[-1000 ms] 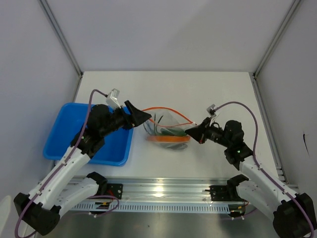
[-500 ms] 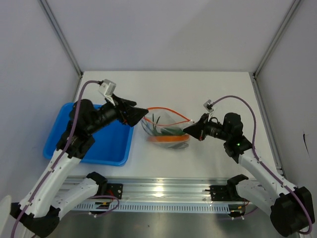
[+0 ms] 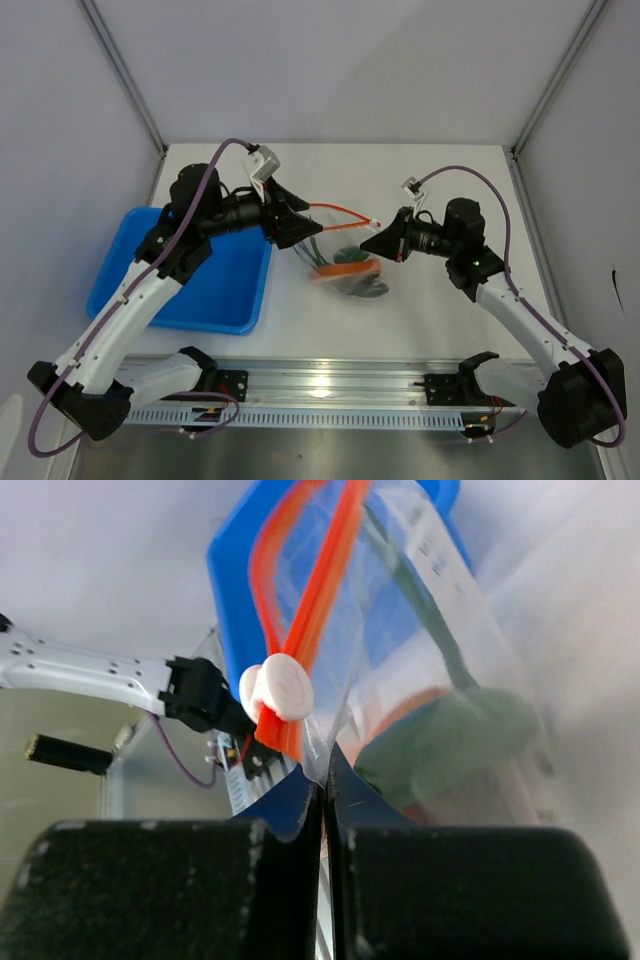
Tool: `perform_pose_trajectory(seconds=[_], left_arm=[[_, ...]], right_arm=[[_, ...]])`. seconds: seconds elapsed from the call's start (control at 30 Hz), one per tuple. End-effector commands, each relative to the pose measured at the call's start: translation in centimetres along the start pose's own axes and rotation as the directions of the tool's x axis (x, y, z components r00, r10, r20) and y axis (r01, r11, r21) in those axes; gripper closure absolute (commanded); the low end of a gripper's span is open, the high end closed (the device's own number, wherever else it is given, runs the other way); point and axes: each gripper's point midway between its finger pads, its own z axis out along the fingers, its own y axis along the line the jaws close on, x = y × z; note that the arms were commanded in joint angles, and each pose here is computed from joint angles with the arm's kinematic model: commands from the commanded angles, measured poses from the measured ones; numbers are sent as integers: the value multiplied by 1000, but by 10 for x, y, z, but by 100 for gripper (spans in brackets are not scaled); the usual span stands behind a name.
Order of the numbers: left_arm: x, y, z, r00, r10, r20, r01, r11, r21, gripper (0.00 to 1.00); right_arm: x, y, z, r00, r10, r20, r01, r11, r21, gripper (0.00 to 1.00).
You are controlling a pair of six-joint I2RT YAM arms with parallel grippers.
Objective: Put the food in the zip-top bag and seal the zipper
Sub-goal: Zip the zipper food storage bag at the center of the board.
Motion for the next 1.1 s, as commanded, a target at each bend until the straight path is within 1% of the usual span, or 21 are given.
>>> perform_pose_trajectory(seconds=[0.0,0.03,0.07,0.13,0.17,0.2,0.3,0.33,0.5,0.53,0.6,0.63,0.67,0.7,0.73,0.77,0.8,0.83,0.97,1.03,1.07], left_arm=[[-25,-18,-8,992,110,63,-113,992,55,30],[-26,-26,-6,990,127,68,-132,988,82,30],[-24,-29,-4,984,167,67,-173,980,100,27],[-23,-39,3,972,224,67,-231,965,123,20],[-24,-40,5,957,279,76,-287,950,122,13],[-23,-42,8,951,299,80,-307,942,133,10],[-23,-39,22,944,322,78,-330,932,148,8],[-20,-35,30,947,316,56,-321,935,152,7],[-21,-27,49,938,345,35,-345,921,180,8],[-19,-27,51,933,357,35,-357,913,196,8],[-16,-24,58,914,405,29,-401,889,220,7],[-18,-27,58,889,455,48,-452,855,255,7],[-11,-26,62,886,464,30,-453,848,276,7],[-7,-26,64,865,500,38,-486,818,308,9],[-9,-30,64,857,513,44,-497,803,329,10],[0,-27,68,862,506,13,-477,803,356,11],[-1,-27,69,858,513,12,-481,796,368,14],[2,-28,70,853,522,10,-484,784,388,20],[8,-42,69,865,500,38,-455,749,481,29],[14,-44,70,870,492,38,-442,743,502,36],[16,-44,70,871,490,37,-439,742,507,38]], right_arm=[[-33,35,-3,999,-11,46,14,997,-76,100],[-34,37,-3,999,-13,45,16,996,-82,100],[-36,41,-3,999,-15,46,19,996,-91,100],[-36,45,-4,999,-24,36,28,993,-110,100],[-34,44,-4,999,-32,25,35,993,-111,100],[-34,44,-4,999,-41,20,43,993,-111,100],[-27,42,-3,999,-49,-9,47,992,-117,100],[-25,40,-2,998,-53,-14,51,992,-112,100],[-14,38,1,995,-85,-48,81,993,-91,100],[-7,36,0,995,-68,-73,63,995,-77,100],[-6,39,0,992,-94,-81,88,993,-79,100],[-4,39,0,991,-94,-93,87,993,-78,100],[-4,41,0,990,-104,-95,96,992,-80,100],[-4,42,0,988,-116,-100,108,991,-81,100],[-4,42,0,987,-124,-99,116,990,-81,100],[-4,42,0,987,-125,-102,117,990,-81,100],[-4,42,0,986,-129,-103,121,989,-81,100],[-4,42,0,985,-135,-103,127,989,-80,100],[-3,44,1,983,-146,-109,137,986,-93,100],[-4,43,0,983,-153,-105,144,986,-88,100],[-4,44,0,983,-154,-104,145,985,-89,100]])
